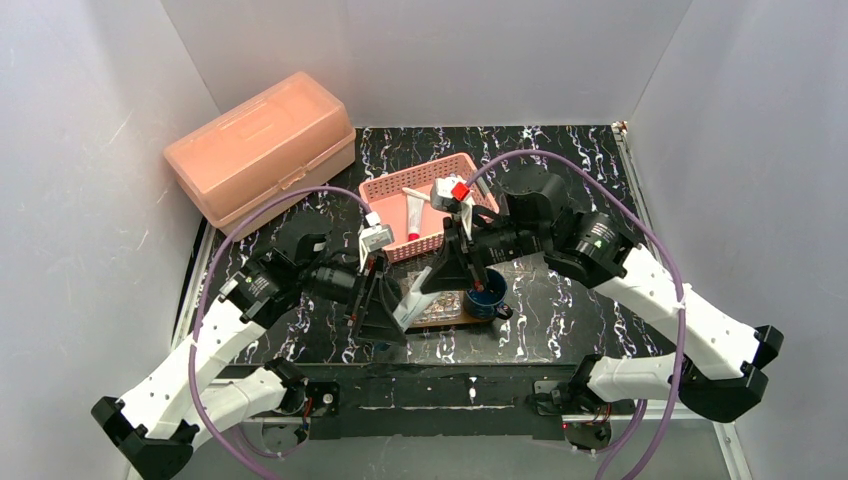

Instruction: Prepare toiletry sets of a toothbrush and toothpaste on the tray

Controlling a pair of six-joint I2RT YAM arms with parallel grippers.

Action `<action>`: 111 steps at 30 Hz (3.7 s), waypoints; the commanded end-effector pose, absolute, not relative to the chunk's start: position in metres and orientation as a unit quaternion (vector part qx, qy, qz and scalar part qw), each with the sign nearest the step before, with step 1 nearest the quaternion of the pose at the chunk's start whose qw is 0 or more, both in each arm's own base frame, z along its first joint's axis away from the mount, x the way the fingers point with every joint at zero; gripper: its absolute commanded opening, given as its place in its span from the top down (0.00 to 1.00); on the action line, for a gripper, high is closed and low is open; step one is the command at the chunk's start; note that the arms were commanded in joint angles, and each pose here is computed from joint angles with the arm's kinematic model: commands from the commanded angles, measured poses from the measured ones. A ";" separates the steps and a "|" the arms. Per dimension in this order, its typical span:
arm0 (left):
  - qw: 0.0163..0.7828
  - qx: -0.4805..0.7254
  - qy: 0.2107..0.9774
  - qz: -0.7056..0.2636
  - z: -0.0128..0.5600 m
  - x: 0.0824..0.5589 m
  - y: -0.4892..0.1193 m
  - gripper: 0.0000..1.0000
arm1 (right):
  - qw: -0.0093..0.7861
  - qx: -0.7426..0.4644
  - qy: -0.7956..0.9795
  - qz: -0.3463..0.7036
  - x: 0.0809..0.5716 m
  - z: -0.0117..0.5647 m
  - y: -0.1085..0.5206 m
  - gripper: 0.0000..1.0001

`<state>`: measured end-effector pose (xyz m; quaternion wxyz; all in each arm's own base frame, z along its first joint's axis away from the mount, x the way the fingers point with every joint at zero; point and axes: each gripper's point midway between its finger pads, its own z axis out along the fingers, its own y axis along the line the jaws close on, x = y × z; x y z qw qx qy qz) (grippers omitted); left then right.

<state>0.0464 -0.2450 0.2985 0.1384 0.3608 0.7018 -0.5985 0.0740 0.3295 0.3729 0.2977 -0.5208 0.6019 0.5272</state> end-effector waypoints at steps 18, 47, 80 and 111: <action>0.416 0.204 0.848 -0.257 0.260 0.163 -0.166 0.02 | 0.334 -0.423 0.771 0.339 0.144 0.331 0.304 0.99; 0.457 0.161 0.860 -0.162 0.219 0.189 -0.135 0.02 | 0.421 -0.331 0.843 0.055 0.186 0.308 0.321 0.99; 0.455 0.164 0.859 -0.169 0.220 0.187 -0.137 0.02 | 0.389 -0.314 0.863 0.079 0.202 0.232 0.345 0.99; 0.452 0.165 0.860 -0.171 0.219 0.187 -0.138 0.02 | 0.360 -0.299 0.879 0.094 0.202 0.197 0.348 0.82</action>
